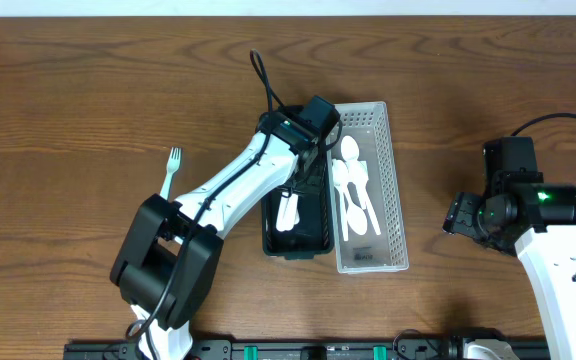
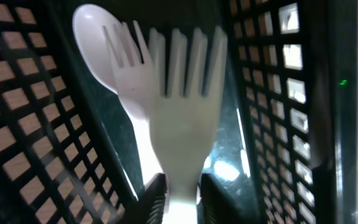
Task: Pack container
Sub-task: 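Carry the white fork over and release it into the black tray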
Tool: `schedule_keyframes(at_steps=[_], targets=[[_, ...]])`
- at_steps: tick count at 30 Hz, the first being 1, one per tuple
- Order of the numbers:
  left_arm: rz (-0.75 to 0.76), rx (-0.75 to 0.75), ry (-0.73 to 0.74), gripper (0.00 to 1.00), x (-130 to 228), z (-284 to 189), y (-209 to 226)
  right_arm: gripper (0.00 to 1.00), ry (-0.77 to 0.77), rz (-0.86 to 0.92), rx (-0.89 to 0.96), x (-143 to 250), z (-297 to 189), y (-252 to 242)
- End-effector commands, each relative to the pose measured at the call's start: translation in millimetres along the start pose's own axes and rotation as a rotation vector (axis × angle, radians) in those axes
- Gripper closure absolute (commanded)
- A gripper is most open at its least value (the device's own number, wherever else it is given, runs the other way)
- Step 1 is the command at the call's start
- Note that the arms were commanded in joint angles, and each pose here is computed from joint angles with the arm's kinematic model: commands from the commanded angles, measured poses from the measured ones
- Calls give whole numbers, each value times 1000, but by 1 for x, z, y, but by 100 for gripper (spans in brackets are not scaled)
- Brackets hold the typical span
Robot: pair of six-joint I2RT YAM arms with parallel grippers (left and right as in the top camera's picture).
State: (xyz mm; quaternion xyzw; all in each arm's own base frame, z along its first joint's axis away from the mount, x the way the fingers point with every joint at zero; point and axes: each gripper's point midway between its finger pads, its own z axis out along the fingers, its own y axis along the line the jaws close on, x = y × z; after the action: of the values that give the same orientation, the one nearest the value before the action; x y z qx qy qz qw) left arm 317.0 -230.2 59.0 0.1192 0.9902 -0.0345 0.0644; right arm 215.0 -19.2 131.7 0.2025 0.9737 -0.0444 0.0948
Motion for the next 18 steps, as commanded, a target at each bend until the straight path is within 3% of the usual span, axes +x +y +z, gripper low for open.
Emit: schedule_keyframes(at_steps=[1,8,12,14,18], targets=[[-9,3,-30,74,-6,-10,2,25,3,-3,6,-1,0,-2],[21,-36,-149,62,-24,-57,22,25,5,-3,7,0,0,-2],[-33,-99,-268,49,-34,-119,71,25,4,-3,6,0,0,-2],[-64,-112,-328,37,-37,-147,101,24,3,-3,6,-1,0,-2],[-208,-174,-406,33,-32,-182,177,25,0,-3,4,-2,0,-2]])
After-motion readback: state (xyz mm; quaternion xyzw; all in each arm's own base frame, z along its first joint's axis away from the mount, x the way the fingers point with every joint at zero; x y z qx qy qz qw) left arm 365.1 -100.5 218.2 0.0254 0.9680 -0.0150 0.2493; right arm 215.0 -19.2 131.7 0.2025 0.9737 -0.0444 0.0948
